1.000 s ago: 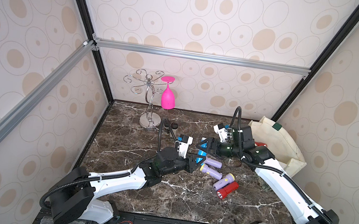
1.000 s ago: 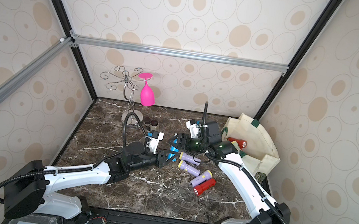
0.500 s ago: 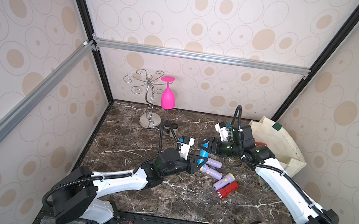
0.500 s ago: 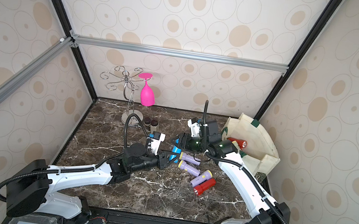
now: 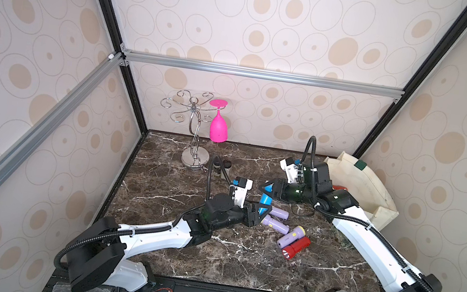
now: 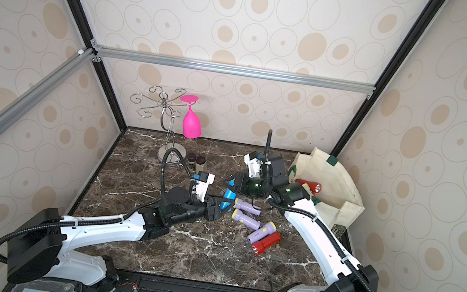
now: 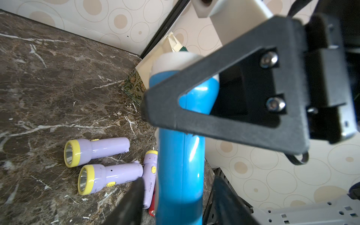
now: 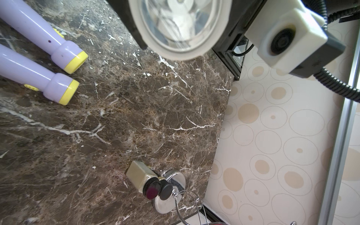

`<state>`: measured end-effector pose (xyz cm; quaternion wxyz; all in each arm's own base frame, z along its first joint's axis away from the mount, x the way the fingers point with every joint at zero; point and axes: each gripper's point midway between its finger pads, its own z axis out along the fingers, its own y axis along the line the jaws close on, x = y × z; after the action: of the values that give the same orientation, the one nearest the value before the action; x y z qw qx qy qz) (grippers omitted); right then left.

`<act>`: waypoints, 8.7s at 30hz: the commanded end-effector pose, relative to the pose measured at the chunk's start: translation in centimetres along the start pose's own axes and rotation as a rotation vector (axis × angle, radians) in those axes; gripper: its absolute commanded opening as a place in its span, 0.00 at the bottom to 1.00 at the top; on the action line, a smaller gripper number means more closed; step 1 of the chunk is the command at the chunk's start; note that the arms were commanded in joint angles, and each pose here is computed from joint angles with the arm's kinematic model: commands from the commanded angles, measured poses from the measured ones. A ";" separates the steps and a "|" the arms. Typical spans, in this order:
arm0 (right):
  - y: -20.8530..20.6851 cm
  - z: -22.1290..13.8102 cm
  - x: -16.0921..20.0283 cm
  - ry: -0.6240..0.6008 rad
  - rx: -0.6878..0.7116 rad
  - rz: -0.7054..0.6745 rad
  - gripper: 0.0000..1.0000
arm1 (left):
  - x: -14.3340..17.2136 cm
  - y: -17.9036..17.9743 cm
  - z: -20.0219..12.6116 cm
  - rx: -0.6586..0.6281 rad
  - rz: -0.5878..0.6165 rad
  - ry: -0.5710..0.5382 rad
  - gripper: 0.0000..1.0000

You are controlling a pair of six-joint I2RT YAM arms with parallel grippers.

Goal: Put the flashlights into the tote bags
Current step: Pick up the flashlight from the center of the board, then place the flashlight in the canvas bag, then pick up the flashlight from the center of the board, then place the flashlight in the canvas bag.

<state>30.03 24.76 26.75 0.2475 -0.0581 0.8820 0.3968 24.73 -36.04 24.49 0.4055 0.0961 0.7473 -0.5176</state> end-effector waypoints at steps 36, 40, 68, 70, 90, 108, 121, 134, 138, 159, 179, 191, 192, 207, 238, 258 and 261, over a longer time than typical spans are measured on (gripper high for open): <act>-21.8 -19.5 -16.4 -0.263 1.085 -0.022 0.00 | 1.4 -2.1 0.1 -0.091 0.172 0.045 1.00; -24.1 -18.8 -16.8 -0.212 1.125 -0.023 0.00 | 2.1 -1.8 0.3 -0.096 0.164 0.064 1.00; -28.3 -13.8 -13.1 -0.131 0.999 0.143 0.66 | 7.8 -2.0 5.2 -0.109 0.163 0.198 0.88; -27.4 -13.9 -13.3 -0.147 0.994 0.132 0.71 | 8.3 -1.9 5.4 -0.103 0.163 0.210 0.88; -15.4 -16.2 -14.5 -0.302 0.838 0.009 0.84 | 14.3 -1.4 9.7 -0.139 0.273 0.418 0.73; -10.1 -17.0 -4.0 -0.183 0.654 0.065 0.88 | 20.1 -0.1 12.8 -0.271 0.474 0.650 0.64; -11.3 -16.0 -1.0 -0.126 0.657 0.100 0.88 | 22.3 2.4 12.0 -0.361 0.530 0.685 0.62; -10.9 -16.3 -1.1 -0.137 0.648 0.089 0.88 | 25.8 3.3 13.1 -0.380 0.584 0.750 0.55; -10.8 -16.3 -1.2 -0.143 0.645 0.085 0.88 | 25.9 3.5 12.6 -0.396 0.580 0.747 0.45; -5.0 -14.4 -3.8 -0.128 0.417 -0.071 0.81 | 13.8 -2.9 6.7 -0.289 0.338 0.380 0.00; 0.2 -8.6 -2.5 -0.001 0.024 0.037 0.83 | -3.1 -5.8 0.7 -0.136 0.088 -0.096 0.00; 3.2 -4.6 -0.6 0.108 -0.072 0.035 0.74 | -4.9 -7.3 0.0 -0.081 0.069 -0.163 0.00; 3.2 -4.6 -0.6 0.106 -0.072 0.035 0.72 | -5.0 -7.3 -0.1 -0.083 0.067 -0.168 0.00; 3.0 -4.6 -0.2 0.108 -0.063 0.059 0.55 | -5.5 -6.6 -0.8 -0.088 0.042 -0.200 0.00; -7.3 -12.9 -10.5 -0.137 0.440 -0.003 0.00 | -1.0 -2.3 -1.3 -0.212 0.119 -0.048 0.95; -21.8 -19.0 -18.2 -0.273 0.842 0.125 0.00 | 4.1 -6.5 5.0 -0.108 0.270 0.171 1.00; -23.4 -19.3 -18.0 -0.258 0.885 0.132 0.00 | 4.7 -7.3 6.1 -0.095 0.286 0.189 1.00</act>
<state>45.04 -5.66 30.85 0.3322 0.1620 0.9287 0.0309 21.15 -44.23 23.68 0.4000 0.2075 0.7990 -0.3981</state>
